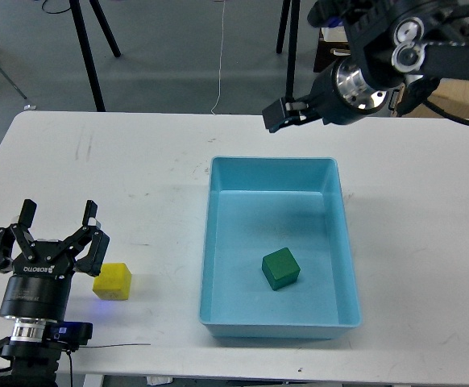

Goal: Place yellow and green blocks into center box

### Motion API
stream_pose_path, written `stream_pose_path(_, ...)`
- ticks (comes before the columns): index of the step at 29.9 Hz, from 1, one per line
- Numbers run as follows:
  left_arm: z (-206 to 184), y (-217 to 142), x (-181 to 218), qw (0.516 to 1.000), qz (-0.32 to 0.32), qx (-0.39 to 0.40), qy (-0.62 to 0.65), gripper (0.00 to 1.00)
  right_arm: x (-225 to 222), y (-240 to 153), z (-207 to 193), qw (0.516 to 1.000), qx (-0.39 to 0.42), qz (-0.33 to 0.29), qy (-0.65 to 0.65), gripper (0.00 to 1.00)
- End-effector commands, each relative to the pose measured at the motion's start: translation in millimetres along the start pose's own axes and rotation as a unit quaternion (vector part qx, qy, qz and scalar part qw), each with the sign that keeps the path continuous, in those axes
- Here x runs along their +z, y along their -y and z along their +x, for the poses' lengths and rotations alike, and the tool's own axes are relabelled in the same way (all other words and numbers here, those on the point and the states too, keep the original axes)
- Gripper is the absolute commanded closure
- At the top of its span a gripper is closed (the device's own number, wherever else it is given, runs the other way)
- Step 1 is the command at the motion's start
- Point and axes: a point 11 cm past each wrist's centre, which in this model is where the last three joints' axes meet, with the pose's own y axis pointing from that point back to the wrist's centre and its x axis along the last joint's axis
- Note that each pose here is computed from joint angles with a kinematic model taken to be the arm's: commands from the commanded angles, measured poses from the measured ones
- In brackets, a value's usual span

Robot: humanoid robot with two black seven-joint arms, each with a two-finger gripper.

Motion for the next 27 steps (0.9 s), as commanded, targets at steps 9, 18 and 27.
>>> stream_pose_path(9, 0.2, 2.7, -1.8, 1.000, 0.010, -0.001, 0.016, 0.00, 106.3, -104.4, 52.8, 0.891, 0.135, 0.264, 0.343, 0.01)
stream_pose_path(18, 0.5, 2.8, -2.8, 1.000, 0.010, -0.001, 0.016, 0.00, 164.9, -120.6, 52.6, 0.728, 0.161, 0.393, 0.538, 0.01)
stream_pose_path(27, 0.1, 0.3, 4.3, 1.000, 0.002, 0.001, 0.030, 0.00, 180.0, -91.6, 78.9, 0.636, 0.162, 0.427, 0.622, 0.01)
